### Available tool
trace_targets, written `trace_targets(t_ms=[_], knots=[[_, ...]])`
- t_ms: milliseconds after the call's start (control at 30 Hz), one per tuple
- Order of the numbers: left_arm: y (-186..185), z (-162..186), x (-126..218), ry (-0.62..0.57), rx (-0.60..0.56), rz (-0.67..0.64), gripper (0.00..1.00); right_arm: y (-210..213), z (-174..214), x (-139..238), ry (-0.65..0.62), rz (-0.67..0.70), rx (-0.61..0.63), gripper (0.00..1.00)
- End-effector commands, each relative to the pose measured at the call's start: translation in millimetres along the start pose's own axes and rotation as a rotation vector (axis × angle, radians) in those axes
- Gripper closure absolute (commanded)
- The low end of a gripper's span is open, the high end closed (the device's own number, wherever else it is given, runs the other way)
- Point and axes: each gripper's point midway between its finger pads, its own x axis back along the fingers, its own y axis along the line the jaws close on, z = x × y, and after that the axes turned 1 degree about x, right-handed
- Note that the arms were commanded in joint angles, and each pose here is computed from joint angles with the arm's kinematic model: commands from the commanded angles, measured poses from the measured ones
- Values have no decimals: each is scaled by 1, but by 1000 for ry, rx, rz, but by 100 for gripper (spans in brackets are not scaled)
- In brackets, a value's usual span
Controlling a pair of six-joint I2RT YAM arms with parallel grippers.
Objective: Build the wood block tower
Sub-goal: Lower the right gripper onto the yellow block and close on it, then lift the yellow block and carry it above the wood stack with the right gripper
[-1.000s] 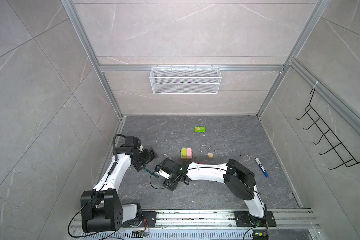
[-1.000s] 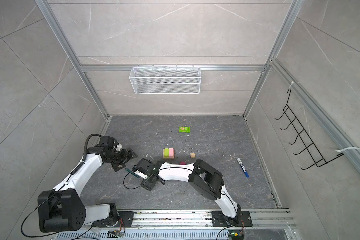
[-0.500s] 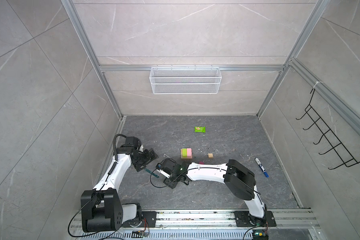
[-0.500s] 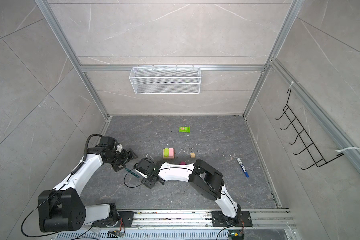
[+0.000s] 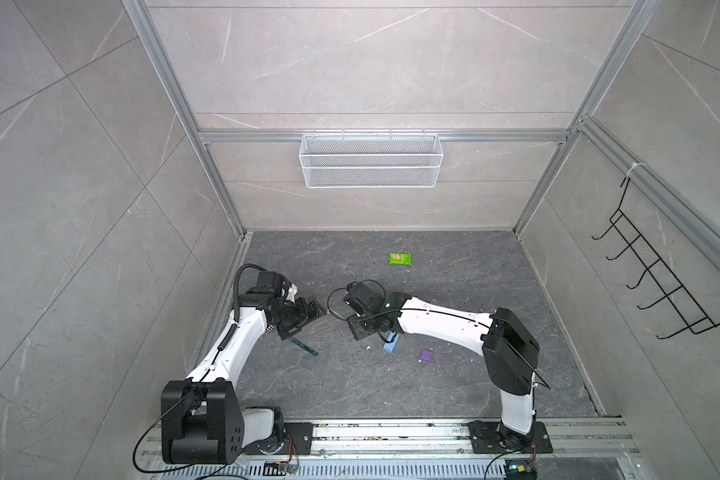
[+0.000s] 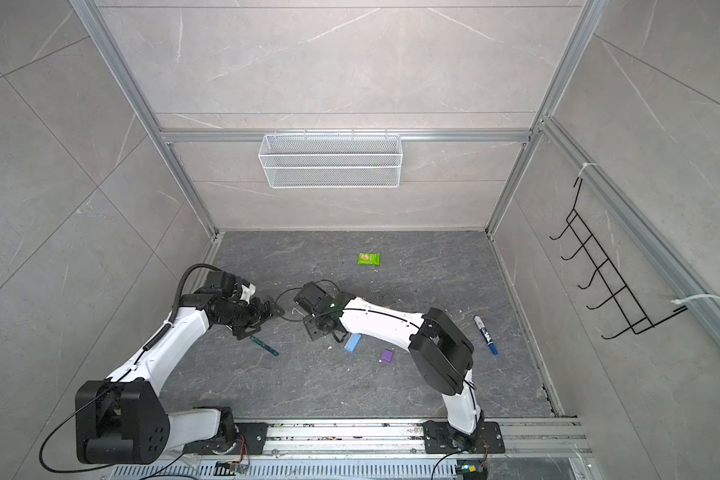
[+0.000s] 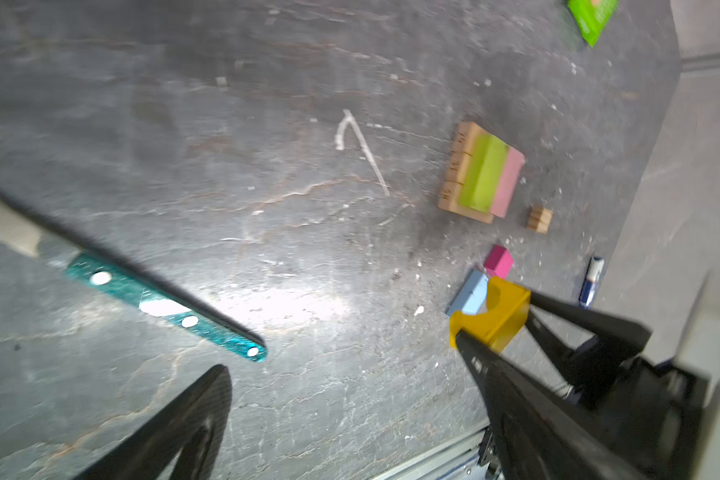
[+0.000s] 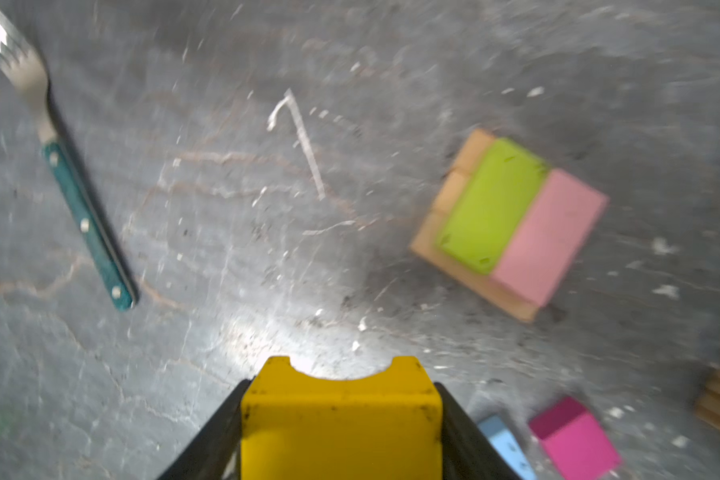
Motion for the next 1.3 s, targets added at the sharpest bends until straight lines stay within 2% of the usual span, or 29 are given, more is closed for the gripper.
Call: trace_targets(t_ms=[0,233,533,767,1267], knots=[[-33,-12,8,-40,-151,47,3,-20,-8,0,28,70,-135,62],[-54,1,5,3,-232,105,3,-39,-24,-15,47,118,-271,64],[-73,9,13,-27,-310,156,1,-62,-31,-31,58,162,-370,64],[-83,18,13,-13,-354,181,0,-73,-37,-34,55,171,-392,64],[-79,15,13,-25,-352,149,0,-86,-39,-48,69,210,-418,64]])
